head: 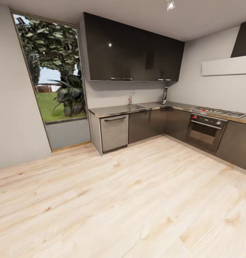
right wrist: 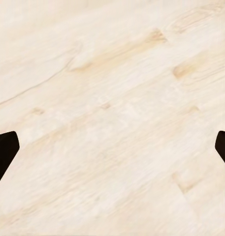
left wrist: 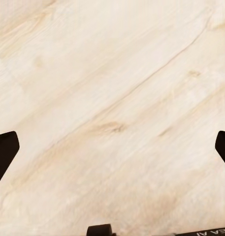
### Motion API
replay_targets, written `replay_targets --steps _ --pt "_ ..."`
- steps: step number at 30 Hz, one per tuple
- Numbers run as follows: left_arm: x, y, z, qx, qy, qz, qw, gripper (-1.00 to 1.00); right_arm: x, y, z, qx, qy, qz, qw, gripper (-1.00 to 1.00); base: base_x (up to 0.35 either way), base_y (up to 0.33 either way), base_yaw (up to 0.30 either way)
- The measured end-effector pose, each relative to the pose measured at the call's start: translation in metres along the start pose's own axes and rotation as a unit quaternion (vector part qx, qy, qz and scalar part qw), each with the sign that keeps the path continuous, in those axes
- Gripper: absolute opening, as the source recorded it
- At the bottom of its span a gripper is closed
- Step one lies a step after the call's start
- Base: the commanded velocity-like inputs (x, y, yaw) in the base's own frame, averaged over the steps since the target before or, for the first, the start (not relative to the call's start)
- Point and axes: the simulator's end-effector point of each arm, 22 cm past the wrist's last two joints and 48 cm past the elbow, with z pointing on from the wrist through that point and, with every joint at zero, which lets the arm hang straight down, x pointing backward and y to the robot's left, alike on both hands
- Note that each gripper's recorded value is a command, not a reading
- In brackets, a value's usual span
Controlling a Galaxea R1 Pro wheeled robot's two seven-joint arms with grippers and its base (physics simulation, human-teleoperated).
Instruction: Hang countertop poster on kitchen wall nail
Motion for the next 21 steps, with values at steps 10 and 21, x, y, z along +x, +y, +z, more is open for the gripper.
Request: replay_targets --steps 10,21 --pt "0.0002 0.0001 -0.0001 0.0 0.0 0.0 1.0 1.0 0.0016 -0.0001 -0.0002 0.0 0.002 0.0 1.0 1.0 0.313 -0.177 0.0" --pt "0.0004 0.0002 -0.0001 0.0 0.0 0.0 1.0 1.0 0.0016 0.0006 -0.0002 -0.001 0.002 -0.001 1.0 1.0 0.313 -0.178 0.0"
